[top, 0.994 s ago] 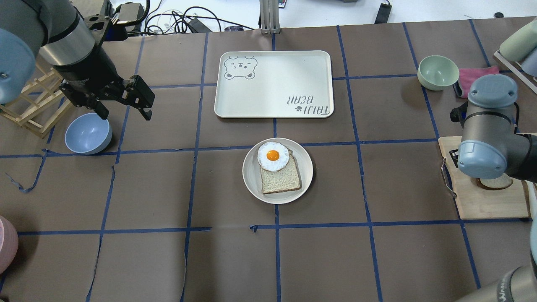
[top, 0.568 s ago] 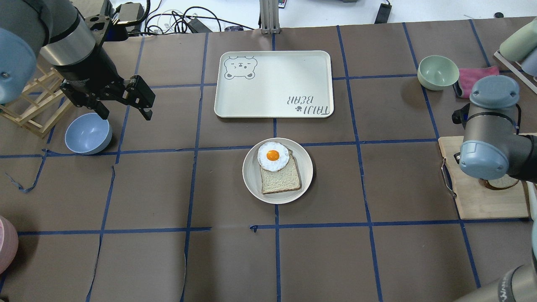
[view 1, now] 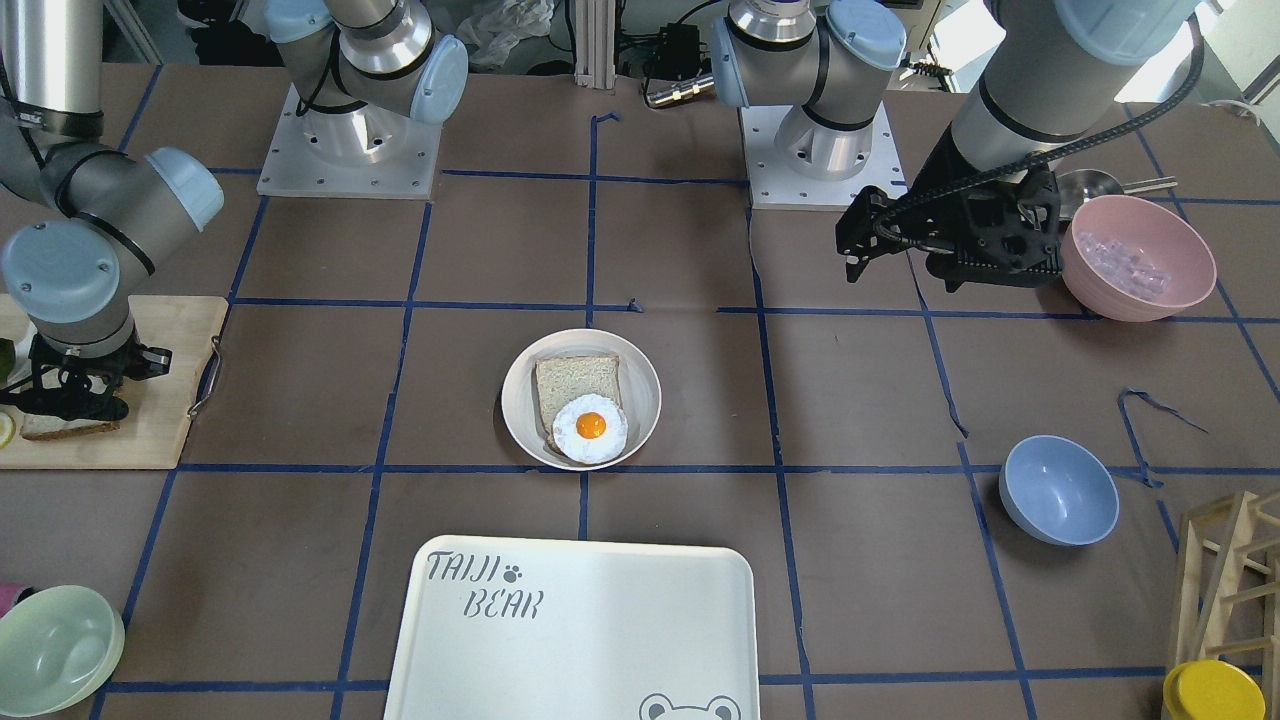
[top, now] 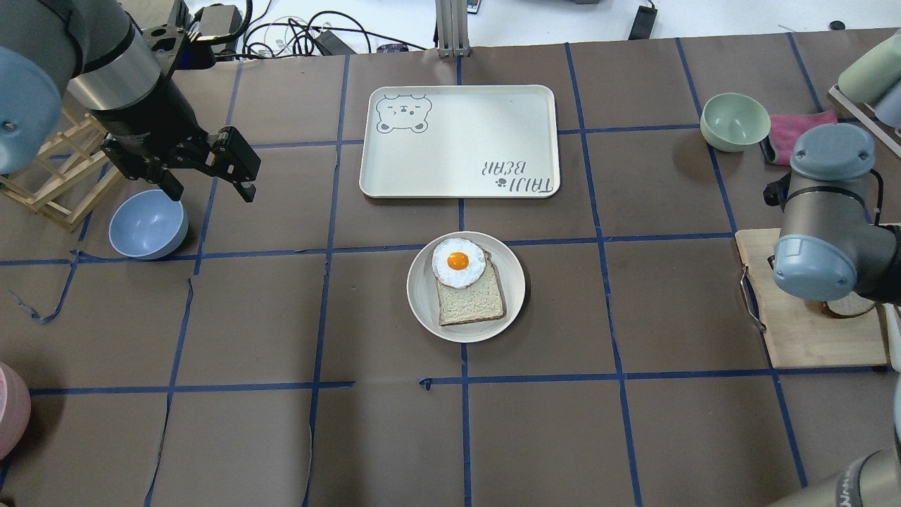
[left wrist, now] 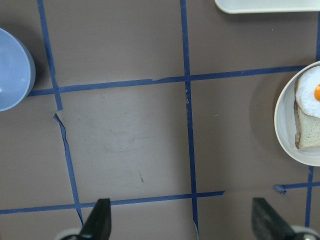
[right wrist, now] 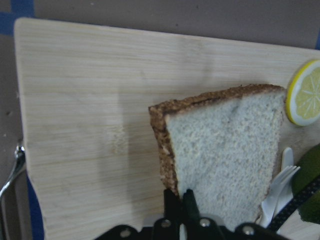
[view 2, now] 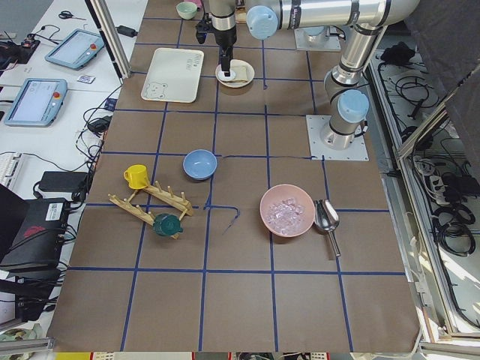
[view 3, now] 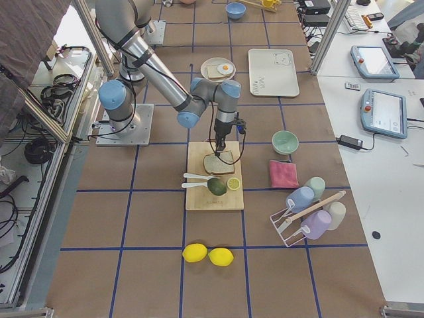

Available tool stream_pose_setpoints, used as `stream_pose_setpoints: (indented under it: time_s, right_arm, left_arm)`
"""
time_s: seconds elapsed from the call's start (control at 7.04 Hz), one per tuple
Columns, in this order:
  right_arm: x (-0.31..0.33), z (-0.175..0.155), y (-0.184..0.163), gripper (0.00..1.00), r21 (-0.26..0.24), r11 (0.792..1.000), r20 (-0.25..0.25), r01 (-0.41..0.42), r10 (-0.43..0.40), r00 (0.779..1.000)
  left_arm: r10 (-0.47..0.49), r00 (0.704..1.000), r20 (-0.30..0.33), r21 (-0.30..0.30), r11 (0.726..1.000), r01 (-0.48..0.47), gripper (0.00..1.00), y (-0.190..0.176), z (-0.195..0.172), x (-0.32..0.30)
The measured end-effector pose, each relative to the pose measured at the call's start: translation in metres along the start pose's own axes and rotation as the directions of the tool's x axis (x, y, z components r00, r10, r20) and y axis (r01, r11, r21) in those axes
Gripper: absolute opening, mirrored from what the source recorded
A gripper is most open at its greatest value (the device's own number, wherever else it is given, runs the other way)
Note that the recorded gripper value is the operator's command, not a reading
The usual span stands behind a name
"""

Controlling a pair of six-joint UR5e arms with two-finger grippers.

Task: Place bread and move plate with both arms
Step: 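Grasp the bread slice with the right gripper and lift it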

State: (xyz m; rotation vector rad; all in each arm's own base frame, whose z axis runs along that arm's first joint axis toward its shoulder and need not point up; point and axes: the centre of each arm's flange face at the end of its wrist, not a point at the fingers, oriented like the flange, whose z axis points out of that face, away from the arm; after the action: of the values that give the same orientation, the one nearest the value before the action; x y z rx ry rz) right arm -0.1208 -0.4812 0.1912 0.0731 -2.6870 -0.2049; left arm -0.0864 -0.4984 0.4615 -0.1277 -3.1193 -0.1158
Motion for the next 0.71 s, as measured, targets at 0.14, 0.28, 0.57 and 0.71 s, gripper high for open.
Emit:
stream_pose_setpoints:
  time_s: [0.14, 0.28, 0.57, 0.71]
  right_arm:
    - [0.001, -0.004, 0.000, 0.00, 0.011, 1.000, 0.000, -0.007, 0.007, 1.000]
    - [0.001, -0.009, -0.001, 0.00, 0.025, 1.000, 0.003, -0.013, 0.013, 1.000]
    - [0.002, -0.028, -0.002, 0.00, 0.063, 0.998, -0.002, -0.031, 0.031, 1.000]
    - [-0.002, -0.044, -0.001, 0.00, 0.089, 0.995, -0.012, -0.034, 0.035, 0.999]
  left_arm:
    - [0.000, 1.000, 0.000, 0.000, 1.000, 0.000, 1.00, 0.000, 0.000, 0.000]
    - [0.000, 1.000, 0.000, -0.001, 1.000, 0.000, 1.00, 0.000, 0.000, 0.000]
    - [0.000, 1.000, 0.000, -0.002, 1.000, 0.000, 1.00, 0.000, 0.001, 0.000]
    - [0.000, 1.000, -0.001, -0.002, 1.000, 0.000, 1.00, 0.000, 0.001, 0.000]
